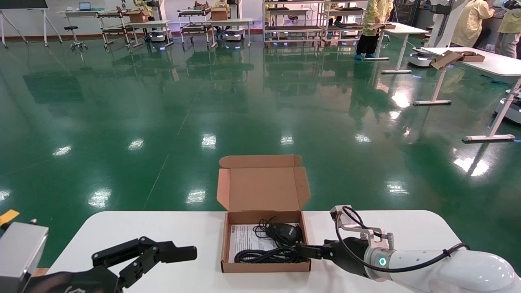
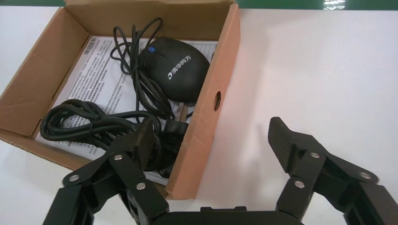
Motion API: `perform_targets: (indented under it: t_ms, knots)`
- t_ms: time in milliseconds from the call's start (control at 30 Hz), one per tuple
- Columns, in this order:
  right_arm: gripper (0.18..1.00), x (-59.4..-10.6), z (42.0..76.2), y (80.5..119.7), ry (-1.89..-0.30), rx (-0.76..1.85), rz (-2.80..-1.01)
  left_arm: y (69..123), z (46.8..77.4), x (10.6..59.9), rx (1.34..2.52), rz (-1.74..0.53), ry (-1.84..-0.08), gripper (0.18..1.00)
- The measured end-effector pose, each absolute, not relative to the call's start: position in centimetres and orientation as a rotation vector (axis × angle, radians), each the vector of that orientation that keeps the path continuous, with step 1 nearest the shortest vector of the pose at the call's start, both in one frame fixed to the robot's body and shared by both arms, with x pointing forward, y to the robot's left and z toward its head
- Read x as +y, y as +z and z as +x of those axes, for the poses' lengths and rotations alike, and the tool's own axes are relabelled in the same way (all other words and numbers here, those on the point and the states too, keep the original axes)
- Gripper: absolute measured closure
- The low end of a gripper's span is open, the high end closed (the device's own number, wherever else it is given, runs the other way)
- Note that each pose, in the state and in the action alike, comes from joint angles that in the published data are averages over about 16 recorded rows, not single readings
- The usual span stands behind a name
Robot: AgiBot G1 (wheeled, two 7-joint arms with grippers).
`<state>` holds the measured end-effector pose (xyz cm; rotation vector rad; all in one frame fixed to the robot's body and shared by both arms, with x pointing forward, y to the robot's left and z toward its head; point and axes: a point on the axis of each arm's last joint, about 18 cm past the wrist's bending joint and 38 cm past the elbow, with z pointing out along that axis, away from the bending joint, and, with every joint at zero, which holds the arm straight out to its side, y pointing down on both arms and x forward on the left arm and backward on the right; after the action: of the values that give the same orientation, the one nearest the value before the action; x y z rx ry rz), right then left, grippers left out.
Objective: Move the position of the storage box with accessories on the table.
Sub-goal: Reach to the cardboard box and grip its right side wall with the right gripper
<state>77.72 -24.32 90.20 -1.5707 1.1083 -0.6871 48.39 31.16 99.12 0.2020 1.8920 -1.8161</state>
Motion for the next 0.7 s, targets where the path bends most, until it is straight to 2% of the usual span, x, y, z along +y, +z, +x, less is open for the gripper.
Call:
perform_targets:
  t_ms: [333, 700]
  knots:
    - [0.399, -24.37, 77.71, 89.82, -0.683, 1.114, -1.567, 99.12, 48.39, 31.16, 1.892, 0.202, -1.816, 0.184]
    - [0.659, -24.35, 77.66, 89.33, -0.675, 1.118, -1.565, 99.12, 48.39, 31.16, 1.892, 0.202, -1.816, 0.184]
